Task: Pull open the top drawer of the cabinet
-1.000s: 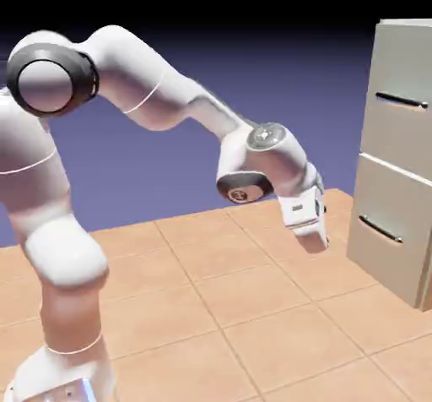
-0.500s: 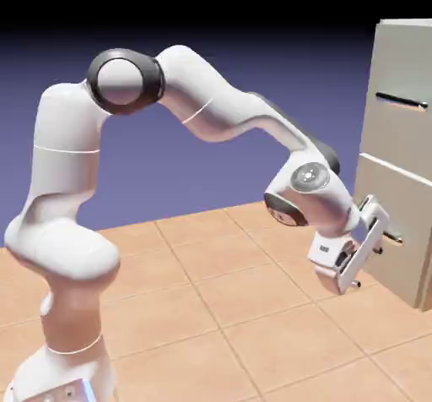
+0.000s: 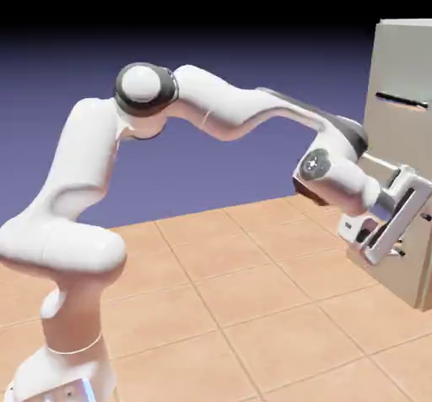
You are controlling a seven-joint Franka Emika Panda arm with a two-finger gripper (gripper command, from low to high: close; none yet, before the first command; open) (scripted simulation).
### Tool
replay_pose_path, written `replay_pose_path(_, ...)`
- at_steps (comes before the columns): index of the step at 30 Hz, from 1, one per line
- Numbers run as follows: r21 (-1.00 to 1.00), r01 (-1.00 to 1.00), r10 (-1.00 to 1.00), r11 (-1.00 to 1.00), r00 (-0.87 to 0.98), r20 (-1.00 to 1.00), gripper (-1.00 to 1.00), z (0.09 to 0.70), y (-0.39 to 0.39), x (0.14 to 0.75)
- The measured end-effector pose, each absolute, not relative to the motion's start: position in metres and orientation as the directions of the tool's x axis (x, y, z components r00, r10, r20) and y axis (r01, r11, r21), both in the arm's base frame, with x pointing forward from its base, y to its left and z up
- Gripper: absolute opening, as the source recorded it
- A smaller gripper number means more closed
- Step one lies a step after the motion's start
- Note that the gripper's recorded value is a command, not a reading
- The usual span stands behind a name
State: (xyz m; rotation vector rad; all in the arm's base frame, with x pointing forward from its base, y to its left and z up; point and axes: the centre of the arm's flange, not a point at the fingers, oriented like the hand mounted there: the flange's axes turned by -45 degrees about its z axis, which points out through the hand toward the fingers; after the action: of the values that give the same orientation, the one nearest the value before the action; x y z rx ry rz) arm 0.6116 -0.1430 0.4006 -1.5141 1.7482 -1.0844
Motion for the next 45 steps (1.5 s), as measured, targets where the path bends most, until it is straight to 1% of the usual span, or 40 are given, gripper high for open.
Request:
replay_pose_path(7,-0.966,-0.257,-0.987,0.009,-0.157,0.032,0.0,0.47,-0.067,0.647)
replay_pose_path(13,-1.0,-0.02,-1.0,-0.001,-0.016,0.001,0.0,0.532,0.041,0.662)
replay_pose_path(15,-1.0,0.0,-1.0,0.0,0.001,0.0,0.0,0.537,0.052,0.662)
replay_pose_path(21,-1.0,0.0,-1.0,-0.001,0.001,0.001,0.0,0.538,0.053,0.707)
replay_pose_path(22,-1.0,0.0,-1.0,0.0,0.001,0.0,-1.0,0.537,0.052,0.712)
replay_pose_path(30,-1.0,0.001,-1.0,0.0,0.001,0.0,-1.0,0.537,0.053,0.688)
replay_pose_path(45,-1.0,0.001,-1.0,0.0,0.001,0.0,-1.0,0.537,0.052,0.553)
